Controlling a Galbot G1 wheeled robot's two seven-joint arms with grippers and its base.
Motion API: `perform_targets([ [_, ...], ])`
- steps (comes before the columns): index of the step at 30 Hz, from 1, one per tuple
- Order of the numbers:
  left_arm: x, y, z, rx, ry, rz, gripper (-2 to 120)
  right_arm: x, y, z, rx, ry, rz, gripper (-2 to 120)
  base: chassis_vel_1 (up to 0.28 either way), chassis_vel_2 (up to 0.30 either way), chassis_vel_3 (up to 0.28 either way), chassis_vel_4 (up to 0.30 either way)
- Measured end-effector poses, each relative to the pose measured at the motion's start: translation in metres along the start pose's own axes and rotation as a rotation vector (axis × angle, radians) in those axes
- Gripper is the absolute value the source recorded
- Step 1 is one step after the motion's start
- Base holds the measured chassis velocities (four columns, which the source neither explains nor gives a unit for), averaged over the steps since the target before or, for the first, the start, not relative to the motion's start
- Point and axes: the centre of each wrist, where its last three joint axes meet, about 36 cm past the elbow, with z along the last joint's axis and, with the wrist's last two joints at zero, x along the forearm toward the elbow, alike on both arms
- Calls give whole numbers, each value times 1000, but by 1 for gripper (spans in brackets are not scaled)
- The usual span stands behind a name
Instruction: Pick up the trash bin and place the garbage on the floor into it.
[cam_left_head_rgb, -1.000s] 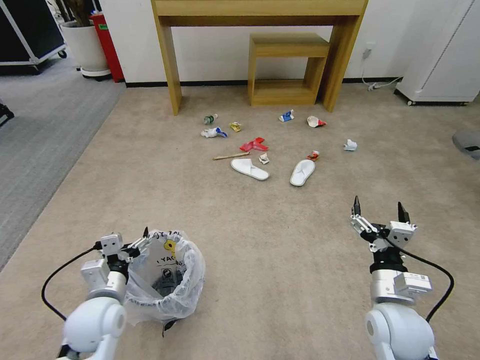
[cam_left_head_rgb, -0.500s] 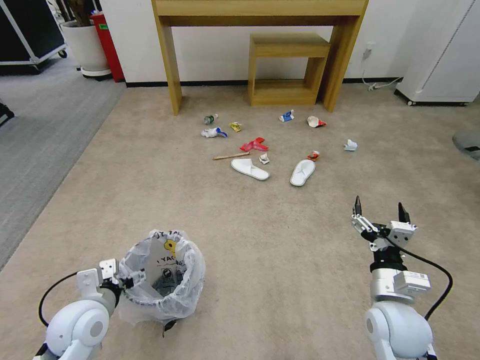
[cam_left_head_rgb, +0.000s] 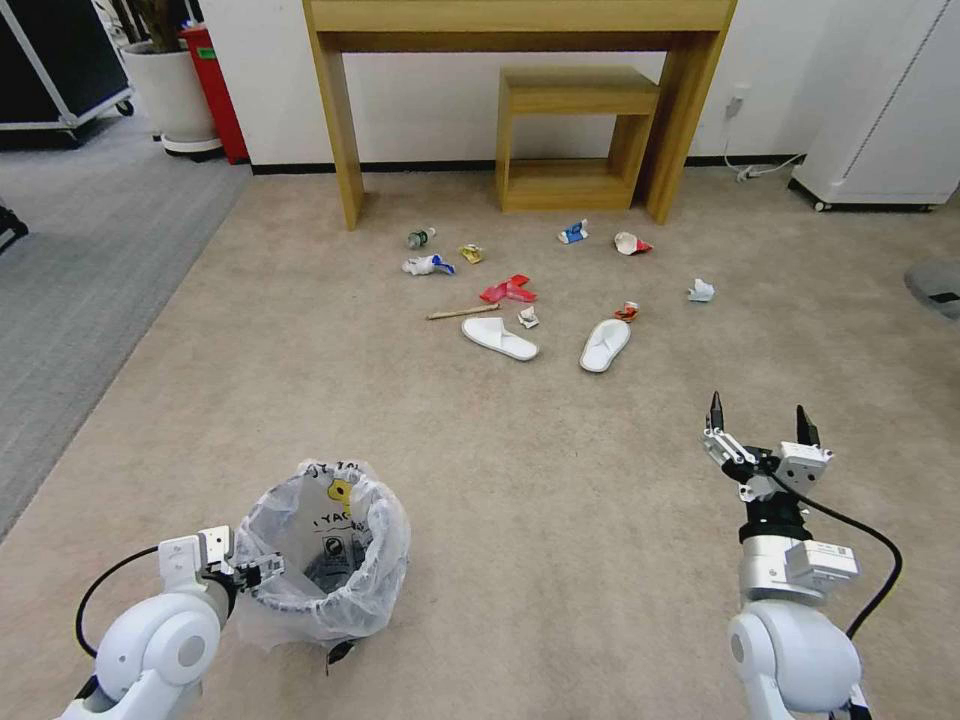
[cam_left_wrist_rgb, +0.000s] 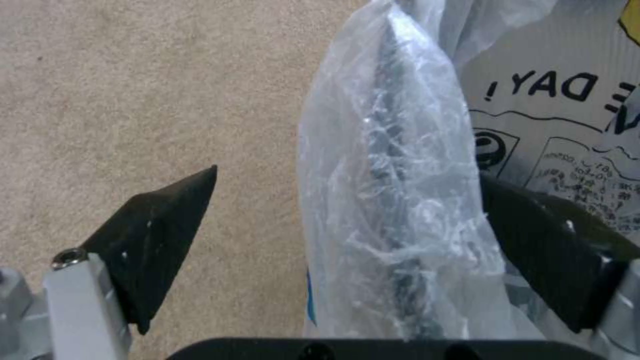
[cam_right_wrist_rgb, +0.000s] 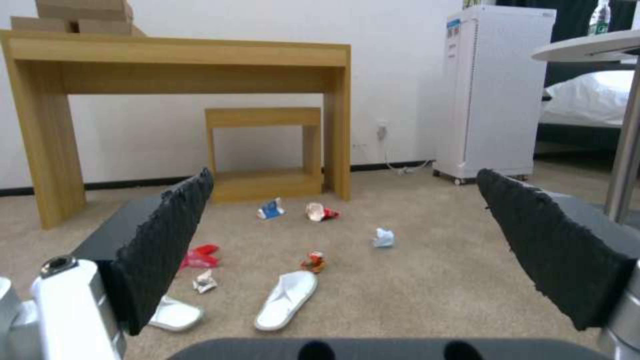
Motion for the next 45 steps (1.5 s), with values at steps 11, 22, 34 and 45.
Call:
perform_targets([
  [11, -4, -1, 3, -4, 2, -4, 70, 1, 1, 2, 2, -1, 2, 100, 0, 0, 0, 0],
  [22, -2, -3, 6, -5, -5, 2, 31, -1, 3, 2, -3, -5, -1, 100, 0, 0, 0, 0],
  [34, 2, -3, 6, -12, -5, 11, 0, 0, 6, 1, -8, 0, -8, 100, 0, 0, 0, 0],
  [45, 7, -8, 1, 45, -51, 44, 0, 2, 2, 0, 0, 23, -14, 100, 0, 0, 0, 0],
])
